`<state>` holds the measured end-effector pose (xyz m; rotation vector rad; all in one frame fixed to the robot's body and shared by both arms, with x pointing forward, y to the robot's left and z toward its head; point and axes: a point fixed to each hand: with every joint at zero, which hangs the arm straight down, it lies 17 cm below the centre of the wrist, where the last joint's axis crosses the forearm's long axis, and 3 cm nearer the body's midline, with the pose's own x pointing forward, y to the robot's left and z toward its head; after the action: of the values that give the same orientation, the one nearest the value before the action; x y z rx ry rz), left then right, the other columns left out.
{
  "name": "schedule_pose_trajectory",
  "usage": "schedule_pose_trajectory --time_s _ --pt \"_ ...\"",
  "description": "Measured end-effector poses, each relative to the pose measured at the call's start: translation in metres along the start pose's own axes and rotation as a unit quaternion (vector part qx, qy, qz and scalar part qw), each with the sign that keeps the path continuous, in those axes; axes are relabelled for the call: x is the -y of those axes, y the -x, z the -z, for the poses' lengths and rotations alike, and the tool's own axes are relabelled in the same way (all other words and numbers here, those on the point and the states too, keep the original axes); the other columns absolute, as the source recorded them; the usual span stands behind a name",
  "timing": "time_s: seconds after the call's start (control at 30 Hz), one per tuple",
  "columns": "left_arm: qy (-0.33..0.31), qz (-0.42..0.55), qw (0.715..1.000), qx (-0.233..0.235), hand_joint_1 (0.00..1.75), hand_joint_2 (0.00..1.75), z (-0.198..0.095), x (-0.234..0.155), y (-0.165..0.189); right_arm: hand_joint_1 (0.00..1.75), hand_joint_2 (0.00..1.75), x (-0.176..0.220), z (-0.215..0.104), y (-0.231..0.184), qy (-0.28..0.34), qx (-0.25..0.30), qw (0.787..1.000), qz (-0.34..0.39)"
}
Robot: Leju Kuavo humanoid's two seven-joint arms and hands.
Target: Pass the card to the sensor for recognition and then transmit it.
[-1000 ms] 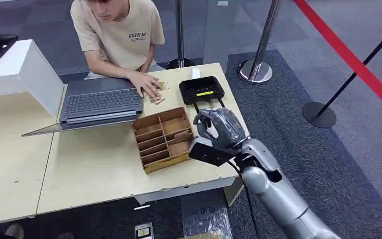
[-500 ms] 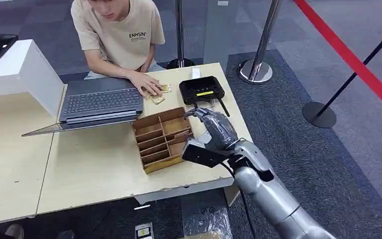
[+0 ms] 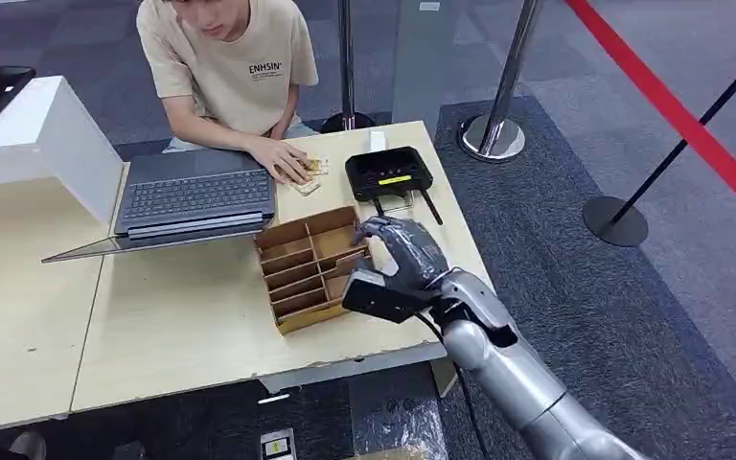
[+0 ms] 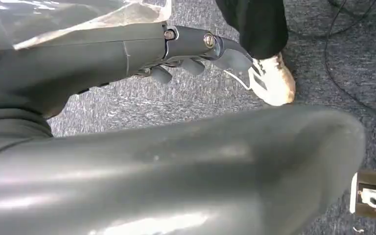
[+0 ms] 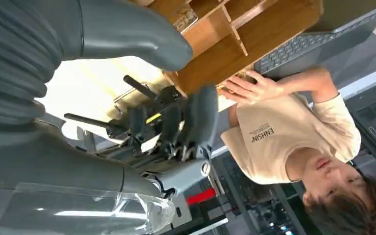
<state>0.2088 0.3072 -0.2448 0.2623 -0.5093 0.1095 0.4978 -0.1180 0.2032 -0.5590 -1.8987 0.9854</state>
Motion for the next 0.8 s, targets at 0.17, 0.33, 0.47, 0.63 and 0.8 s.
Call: schedule_pose_trajectory --time_s 0.17,0.33,0.47,0.63,0.8 --pt "0.001 0.0 1.0 0.0 0.0 0.0 0.0 0.001 0.0 0.8 1.75 -0.004 0.0 0.002 -0.003 -0.003 1.0 0.0" --pt "0.003 -0.001 1.0 -0.002 0.0 0.0 -0.001 0.003 0.0 0.77 1.75 -0.006 0.003 0.003 -0.002 -0.002 1.0 0.003" --pt "0.006 0.0 1.0 -0.005 0.0 0.0 -0.001 0.006 0.001 0.8 1.75 -0.01 0.003 0.004 -0.006 -0.004 1.0 0.004" --pt "0.008 0.001 1.0 -0.005 0.0 0.0 -0.002 0.008 0.0 0.89 1.75 -0.015 0.004 0.005 -0.011 -0.004 1.0 0.006" --pt "0.012 0.003 1.0 -0.006 0.0 0.0 -0.002 0.012 -0.001 0.98 1.75 -0.017 0.006 0.007 -0.015 -0.002 1.0 0.002"
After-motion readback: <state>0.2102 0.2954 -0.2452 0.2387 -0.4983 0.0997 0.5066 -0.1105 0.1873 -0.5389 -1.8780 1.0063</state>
